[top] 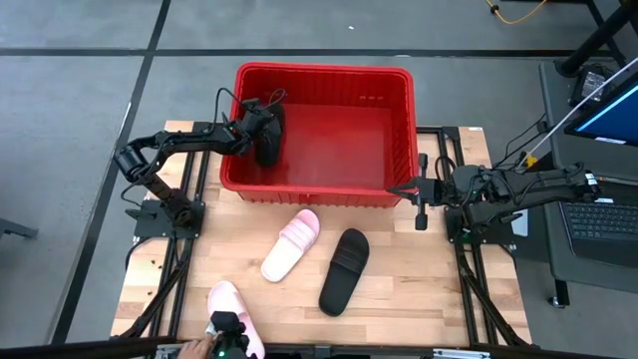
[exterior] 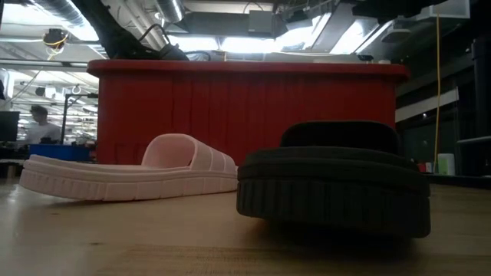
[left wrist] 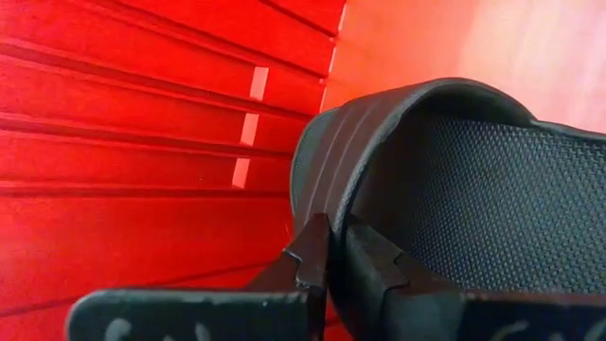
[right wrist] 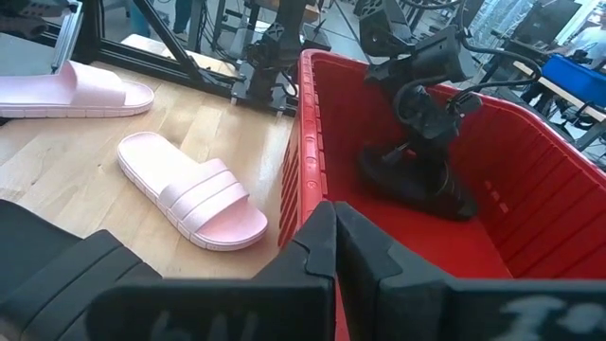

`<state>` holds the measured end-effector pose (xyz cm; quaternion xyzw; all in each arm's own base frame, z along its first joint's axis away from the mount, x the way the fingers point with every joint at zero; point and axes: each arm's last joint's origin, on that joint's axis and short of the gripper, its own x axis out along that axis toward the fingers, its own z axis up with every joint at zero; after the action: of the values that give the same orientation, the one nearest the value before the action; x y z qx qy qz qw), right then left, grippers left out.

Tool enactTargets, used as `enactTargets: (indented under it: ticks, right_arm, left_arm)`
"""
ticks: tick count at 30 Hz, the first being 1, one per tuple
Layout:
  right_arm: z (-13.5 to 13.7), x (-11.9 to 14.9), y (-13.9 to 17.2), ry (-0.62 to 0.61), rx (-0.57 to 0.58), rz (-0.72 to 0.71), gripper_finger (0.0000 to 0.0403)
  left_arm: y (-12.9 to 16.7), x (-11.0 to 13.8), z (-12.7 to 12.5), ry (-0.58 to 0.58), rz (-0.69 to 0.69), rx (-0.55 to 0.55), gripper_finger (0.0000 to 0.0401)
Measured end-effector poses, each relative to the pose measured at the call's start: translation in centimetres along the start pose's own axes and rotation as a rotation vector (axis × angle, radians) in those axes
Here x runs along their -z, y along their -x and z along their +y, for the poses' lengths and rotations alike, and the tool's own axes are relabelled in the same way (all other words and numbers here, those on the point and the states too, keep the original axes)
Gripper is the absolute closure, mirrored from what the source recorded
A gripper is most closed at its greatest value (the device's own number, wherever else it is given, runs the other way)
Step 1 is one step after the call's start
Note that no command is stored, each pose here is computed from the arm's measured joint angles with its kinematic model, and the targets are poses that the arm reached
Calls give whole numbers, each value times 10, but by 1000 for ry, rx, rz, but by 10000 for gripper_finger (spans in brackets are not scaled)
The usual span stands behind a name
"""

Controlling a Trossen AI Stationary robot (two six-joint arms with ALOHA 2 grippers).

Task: Pick and place slides into bin
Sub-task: Put the left black slipper into the red bin

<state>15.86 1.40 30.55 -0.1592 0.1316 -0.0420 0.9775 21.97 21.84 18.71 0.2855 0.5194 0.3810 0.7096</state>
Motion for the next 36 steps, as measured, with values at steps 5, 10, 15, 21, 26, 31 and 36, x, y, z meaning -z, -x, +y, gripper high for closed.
enactTargets:
  ticks: [5, 10, 15, 21, 26, 31, 36]
  right_arm:
    - [0, 0, 0, -3, 0, 1, 397]
    - [0, 0, 0, -3, 0, 1, 397]
    - [0, 0, 0, -2, -1, 4, 397]
    - [0, 1, 0, 0, -4, 13, 397]
    - [0, 2, 0, 1, -4, 16, 397]
    - [1, 2, 0, 2, -5, 18, 397]
    - [0, 2, 0, 2, -5, 18, 397]
  left_arm:
    - [0, 0, 0, -30, 0, 0, 375]
    - [0, -1, 0, -75, -3, 0, 353]
    - [1, -2, -1, -103, -8, 2, 330]
    - [2, -3, -2, -114, -14, 4, 302]
    - [3, -3, -2, -113, -15, 3, 284]
    - [3, -3, -2, -115, -15, 3, 279]
    - [3, -4, -2, -166, -12, -2, 278]
